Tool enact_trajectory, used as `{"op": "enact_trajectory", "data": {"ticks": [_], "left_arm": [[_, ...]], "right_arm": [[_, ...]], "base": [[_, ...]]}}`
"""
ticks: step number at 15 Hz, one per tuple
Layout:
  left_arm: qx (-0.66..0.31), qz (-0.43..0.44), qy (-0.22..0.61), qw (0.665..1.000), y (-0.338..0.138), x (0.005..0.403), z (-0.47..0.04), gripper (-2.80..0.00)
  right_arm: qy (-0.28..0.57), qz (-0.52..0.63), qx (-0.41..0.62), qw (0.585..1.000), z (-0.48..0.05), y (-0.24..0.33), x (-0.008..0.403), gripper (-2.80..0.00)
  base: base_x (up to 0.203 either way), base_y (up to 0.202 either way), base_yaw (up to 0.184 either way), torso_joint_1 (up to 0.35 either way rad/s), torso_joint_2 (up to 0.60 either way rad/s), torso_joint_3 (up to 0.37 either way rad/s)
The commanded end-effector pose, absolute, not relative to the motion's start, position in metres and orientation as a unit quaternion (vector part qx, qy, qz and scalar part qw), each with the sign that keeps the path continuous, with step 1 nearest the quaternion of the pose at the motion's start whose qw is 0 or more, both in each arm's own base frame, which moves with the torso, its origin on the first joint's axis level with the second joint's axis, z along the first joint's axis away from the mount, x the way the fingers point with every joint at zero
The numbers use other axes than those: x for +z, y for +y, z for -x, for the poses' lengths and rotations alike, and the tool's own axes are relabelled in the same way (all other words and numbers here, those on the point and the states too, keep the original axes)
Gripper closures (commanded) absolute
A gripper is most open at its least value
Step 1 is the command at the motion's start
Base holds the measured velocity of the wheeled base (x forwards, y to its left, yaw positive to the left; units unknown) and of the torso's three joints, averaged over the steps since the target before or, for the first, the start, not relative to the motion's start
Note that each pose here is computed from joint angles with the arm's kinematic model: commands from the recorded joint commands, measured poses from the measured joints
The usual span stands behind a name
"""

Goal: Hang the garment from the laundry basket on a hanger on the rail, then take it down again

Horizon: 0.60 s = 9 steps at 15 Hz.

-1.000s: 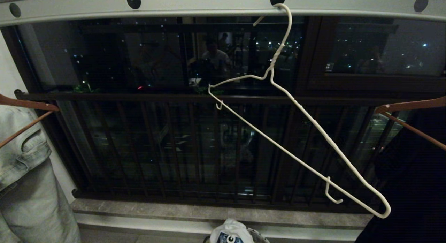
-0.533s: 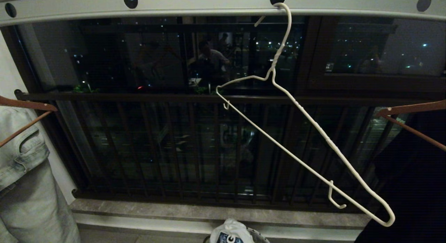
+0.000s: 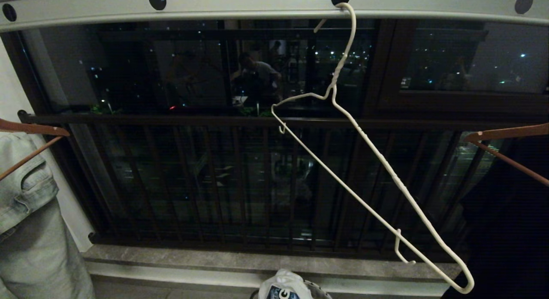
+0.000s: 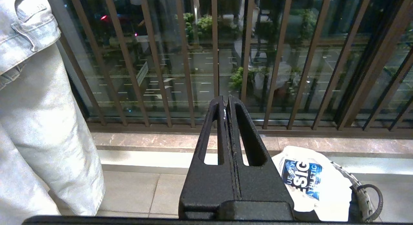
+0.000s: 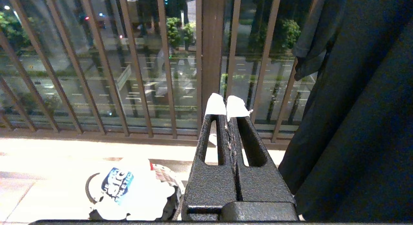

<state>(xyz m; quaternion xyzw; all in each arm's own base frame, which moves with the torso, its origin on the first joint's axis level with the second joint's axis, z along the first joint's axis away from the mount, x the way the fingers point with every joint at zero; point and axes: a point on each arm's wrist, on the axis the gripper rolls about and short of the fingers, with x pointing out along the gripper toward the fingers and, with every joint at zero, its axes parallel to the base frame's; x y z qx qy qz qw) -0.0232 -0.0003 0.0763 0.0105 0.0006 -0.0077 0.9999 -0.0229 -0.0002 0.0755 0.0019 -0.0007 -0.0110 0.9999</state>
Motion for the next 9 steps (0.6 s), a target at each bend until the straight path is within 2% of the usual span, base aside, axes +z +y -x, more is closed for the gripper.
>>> {"op": "enact_trajectory", "data": {"ticks": [1, 9], "left_arm": [[-0.008, -0.011, 0.001, 1.000, -0.0003, 0.0762, 0.0232, 0.00], [-0.008, -0.011, 0.000, 1.000, -0.0003, 0.0765, 0.0233, 0.00]], "right_arm": [[0.000, -0.001, -0.011, 1.000, 0.0228, -0.0002, 0.0755, 0.00], [0.000, -0.001, -0.012, 1.000, 0.0228, -0.0002, 0.0755, 0.00]], "base": [[0.000, 0.000, 0.000, 0.000, 0.00, 0.000], [0.000, 0.000, 0.000, 0.000, 0.00, 0.000]]}}
